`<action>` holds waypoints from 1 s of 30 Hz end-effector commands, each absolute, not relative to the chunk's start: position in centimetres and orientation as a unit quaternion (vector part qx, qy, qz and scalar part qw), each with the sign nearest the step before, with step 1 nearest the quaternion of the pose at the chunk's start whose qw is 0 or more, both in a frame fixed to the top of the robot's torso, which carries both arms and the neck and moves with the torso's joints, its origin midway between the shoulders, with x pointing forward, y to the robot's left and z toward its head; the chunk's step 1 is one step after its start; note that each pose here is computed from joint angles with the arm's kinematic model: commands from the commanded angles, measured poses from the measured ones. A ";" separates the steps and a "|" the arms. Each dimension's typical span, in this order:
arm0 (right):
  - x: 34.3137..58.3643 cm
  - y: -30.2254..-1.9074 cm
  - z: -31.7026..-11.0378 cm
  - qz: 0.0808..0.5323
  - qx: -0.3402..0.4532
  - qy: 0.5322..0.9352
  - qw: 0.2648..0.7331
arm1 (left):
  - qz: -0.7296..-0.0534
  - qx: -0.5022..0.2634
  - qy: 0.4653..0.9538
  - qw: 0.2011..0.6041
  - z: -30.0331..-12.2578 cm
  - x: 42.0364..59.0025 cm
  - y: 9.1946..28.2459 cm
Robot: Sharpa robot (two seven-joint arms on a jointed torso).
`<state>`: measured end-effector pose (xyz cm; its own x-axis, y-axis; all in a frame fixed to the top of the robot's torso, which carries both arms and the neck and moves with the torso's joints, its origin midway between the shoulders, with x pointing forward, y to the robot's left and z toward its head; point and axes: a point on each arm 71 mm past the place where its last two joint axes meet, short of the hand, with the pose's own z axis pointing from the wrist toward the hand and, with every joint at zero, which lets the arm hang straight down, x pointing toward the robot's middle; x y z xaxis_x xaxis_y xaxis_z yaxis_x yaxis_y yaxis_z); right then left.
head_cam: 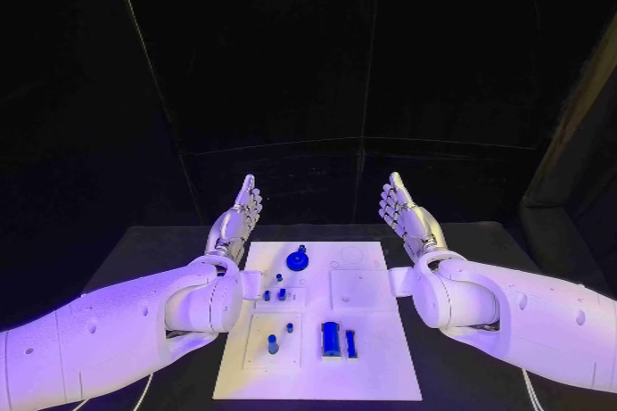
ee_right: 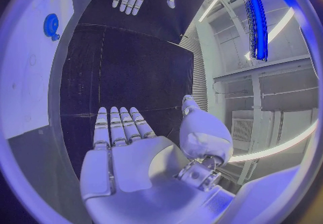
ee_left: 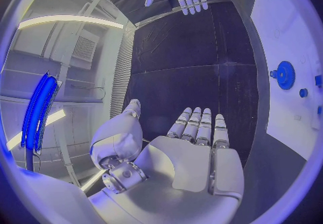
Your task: Assemble the parts on the task board
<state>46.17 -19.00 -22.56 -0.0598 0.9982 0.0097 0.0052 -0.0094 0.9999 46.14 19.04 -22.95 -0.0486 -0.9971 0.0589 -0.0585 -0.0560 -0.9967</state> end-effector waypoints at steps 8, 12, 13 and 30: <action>46.2 -19.2 -22.4 0.507 0.498 0.502 0.493 | -0.507 -0.498 0.502 0.493 -22.4 46.2 19.2; 46.2 -19.2 -22.4 0.507 0.498 0.502 0.493 | -0.507 -0.498 0.502 0.493 -22.4 46.2 19.2; 46.2 -19.2 -22.4 0.507 0.498 0.502 0.493 | -0.507 -0.498 0.502 0.493 -22.4 46.2 19.2; 46.2 -19.2 -22.4 0.507 0.498 0.502 0.493 | -0.507 -0.498 0.502 0.493 -22.4 46.2 19.2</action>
<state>46.17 -19.27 -22.65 -0.0199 0.9997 0.0124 0.0180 -0.0120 0.9998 46.14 19.29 -22.78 -0.0148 -0.9997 0.0197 -0.0349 -0.0192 -0.9992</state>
